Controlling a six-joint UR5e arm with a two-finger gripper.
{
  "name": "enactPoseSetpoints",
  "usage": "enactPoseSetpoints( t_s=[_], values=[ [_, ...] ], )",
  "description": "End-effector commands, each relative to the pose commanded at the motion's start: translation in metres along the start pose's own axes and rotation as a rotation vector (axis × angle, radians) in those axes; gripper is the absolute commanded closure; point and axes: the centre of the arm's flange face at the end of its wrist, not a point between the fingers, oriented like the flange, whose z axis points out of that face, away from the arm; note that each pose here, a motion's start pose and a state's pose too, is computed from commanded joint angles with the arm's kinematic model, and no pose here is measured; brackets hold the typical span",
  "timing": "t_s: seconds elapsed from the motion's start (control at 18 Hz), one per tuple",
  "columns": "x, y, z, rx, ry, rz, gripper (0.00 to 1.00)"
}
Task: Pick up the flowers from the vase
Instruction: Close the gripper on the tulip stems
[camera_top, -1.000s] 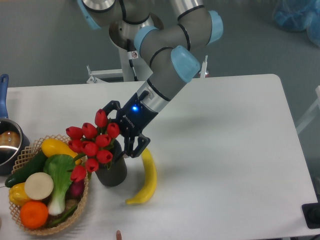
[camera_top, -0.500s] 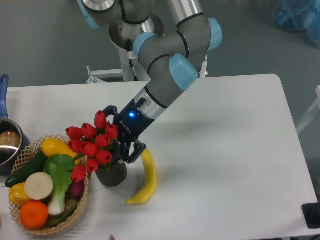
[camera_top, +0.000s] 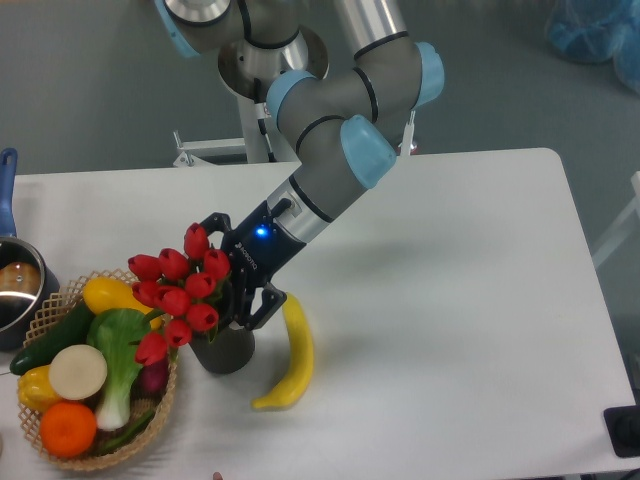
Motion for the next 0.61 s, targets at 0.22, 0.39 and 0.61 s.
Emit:
enactPoseSetpoints(
  t_s=[0.22,0.39,0.61],
  values=[
    [-0.0008,-0.0013,-0.0018,-0.002,-0.005,0.018,0.01],
    [-0.0025,-0.0048,-0.0038,-0.003,-0.01,0.023,0.22],
    [-0.0011,-0.0028,-0.003,-0.006,-0.008,0.019,0.53]
  ],
)
